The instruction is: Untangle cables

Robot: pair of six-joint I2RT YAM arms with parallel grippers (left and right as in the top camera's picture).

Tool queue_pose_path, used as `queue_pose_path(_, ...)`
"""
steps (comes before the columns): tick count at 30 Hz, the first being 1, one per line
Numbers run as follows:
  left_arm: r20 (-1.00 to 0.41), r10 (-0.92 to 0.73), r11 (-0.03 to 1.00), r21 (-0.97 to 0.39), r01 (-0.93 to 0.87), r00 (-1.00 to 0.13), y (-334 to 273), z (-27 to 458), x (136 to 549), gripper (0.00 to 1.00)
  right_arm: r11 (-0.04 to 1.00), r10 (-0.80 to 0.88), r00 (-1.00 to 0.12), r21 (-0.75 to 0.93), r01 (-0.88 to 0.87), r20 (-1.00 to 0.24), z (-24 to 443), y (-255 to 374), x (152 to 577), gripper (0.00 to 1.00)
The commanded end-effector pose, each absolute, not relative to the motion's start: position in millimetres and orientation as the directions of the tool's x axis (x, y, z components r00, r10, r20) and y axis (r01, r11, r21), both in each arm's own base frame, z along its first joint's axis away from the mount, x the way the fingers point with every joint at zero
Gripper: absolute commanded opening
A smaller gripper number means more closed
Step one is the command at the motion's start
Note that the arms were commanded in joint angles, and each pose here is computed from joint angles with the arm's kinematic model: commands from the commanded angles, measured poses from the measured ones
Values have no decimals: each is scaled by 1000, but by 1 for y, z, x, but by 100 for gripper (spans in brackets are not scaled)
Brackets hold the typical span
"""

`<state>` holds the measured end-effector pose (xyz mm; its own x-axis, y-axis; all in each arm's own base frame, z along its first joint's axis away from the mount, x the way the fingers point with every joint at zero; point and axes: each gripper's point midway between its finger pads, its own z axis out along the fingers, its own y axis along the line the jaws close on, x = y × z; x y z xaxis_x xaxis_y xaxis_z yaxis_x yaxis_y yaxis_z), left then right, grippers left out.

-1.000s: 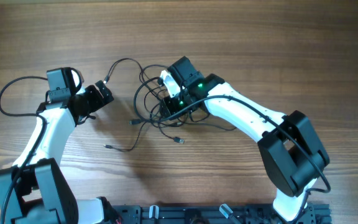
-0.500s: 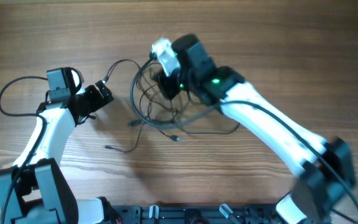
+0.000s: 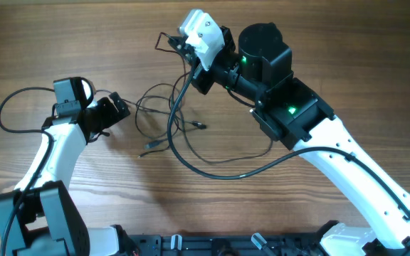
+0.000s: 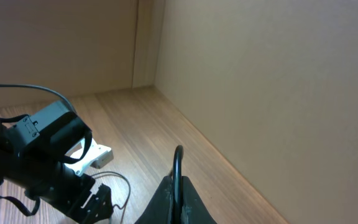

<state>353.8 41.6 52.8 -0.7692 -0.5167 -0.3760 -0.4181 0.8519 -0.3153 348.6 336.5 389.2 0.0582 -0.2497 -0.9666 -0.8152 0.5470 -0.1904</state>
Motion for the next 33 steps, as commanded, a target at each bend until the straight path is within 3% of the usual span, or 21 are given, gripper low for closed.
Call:
queue_pose_path(1, -389, -526, 847, -318, -425, -756, 44, 58, 356, 100, 534, -237, 101, -217, -817, -966, 404, 335, 343, 4)
queue_pose_path(7, -389, -526, 847, -318, -425, -756, 44, 58, 356, 100, 528, -274, 56, -199, -825, -960, 390, 334, 342, 4)
queue_pose_path(17, -335, -520, 848, -311, -429, -786, 39, 51, 343, 100, 673, -503, -254, -190, -714, -826, 300, 290, 359, 4)
queue_pose_path(20, -346, -521, 848, -316, -425, -780, 40, 56, 346, 88, 755, -487, -376, -163, -636, -788, 275, 276, 368, 4)
queue_pose_path(24, -443, -520, 851, -347, -395, -730, 42, 97, 357, 90, 812, -421, -509, -61, -581, -751, 246, 278, 370, 4)
queue_pose_path(26, -543, -521, 851, -382, -359, -658, 42, 144, 361, 92, 840, -368, -592, 17, -542, -717, 226, 282, 370, 4)
queue_pose_path(28, -606, -511, 858, -395, -327, -610, 42, 172, 359, 96, 804, -387, -627, 85, -589, -676, 207, 296, 362, 5)
queue_pose_path(30, -635, -506, 862, -398, -313, -584, 42, 186, 356, 100, 747, -408, -652, 176, -641, -639, 191, 314, 350, 9)
queue_pose_path(31, -639, -505, 862, -399, -311, -580, 42, 189, 355, 100, 713, -421, -660, 224, -665, -622, 185, 322, 343, 17)
queue_pose_path(32, -638, -505, 862, -399, -311, -581, 42, 188, 355, 100, 687, -428, -668, 262, -678, -609, 180, 329, 338, 35)
queue_pose_path(33, -636, -506, 862, -399, -313, -583, 42, 187, 355, 100, 677, -431, -673, 277, -682, -601, 177, 331, 337, 44)
